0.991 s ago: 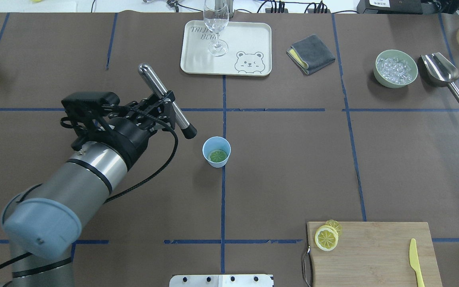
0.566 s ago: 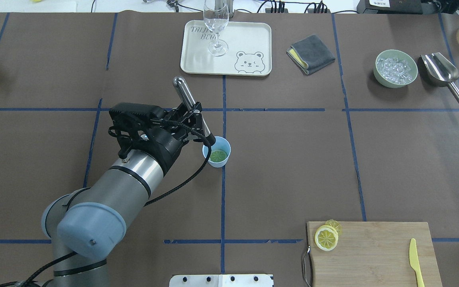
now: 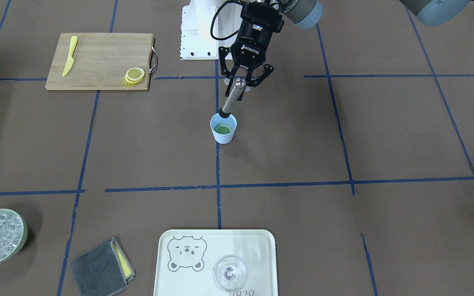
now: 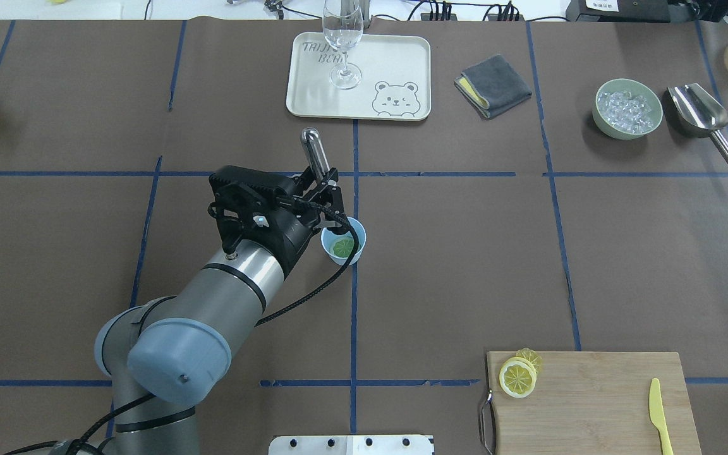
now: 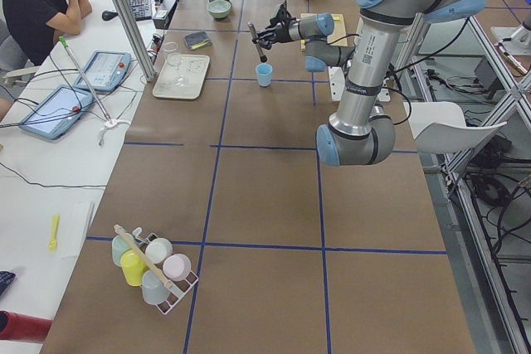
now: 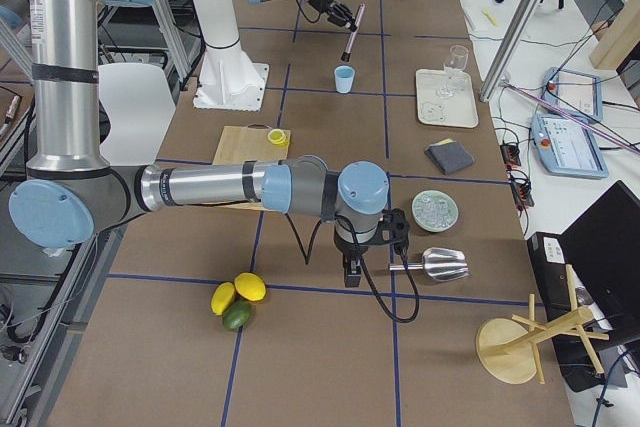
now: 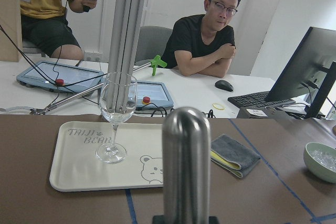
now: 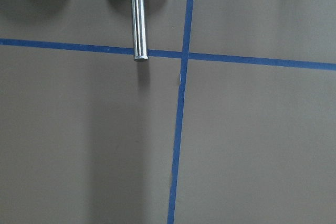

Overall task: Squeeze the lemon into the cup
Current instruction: 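Press the muddler down into the cup onto the lemon slice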

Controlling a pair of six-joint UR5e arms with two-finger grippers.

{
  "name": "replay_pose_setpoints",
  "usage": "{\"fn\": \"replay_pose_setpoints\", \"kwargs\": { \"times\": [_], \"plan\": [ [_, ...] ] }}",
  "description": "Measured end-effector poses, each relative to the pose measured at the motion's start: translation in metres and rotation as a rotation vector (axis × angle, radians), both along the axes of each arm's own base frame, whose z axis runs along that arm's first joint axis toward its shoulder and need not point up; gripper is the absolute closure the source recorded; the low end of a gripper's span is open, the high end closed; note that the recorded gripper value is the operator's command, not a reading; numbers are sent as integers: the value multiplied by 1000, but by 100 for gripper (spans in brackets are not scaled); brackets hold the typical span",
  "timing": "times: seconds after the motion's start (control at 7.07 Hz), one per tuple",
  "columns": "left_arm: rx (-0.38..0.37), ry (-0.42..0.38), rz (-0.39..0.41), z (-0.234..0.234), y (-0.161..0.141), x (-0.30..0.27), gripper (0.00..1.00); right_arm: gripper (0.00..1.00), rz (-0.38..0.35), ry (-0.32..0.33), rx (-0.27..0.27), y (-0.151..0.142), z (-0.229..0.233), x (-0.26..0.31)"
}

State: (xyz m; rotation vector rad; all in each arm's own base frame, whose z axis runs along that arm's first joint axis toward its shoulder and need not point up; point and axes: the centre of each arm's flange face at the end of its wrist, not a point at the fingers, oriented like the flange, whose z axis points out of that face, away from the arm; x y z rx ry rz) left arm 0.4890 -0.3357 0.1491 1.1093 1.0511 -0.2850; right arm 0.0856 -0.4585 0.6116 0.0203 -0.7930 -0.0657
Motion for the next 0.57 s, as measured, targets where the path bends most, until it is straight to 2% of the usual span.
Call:
{"fn": "replay_pose_setpoints", "kwargs": {
  "times": [0.57],
  "plan": [
    [-10, -34, 2, 18, -6, 24, 100, 0, 4, -1, 2, -1, -2, 0]
  ]
}}
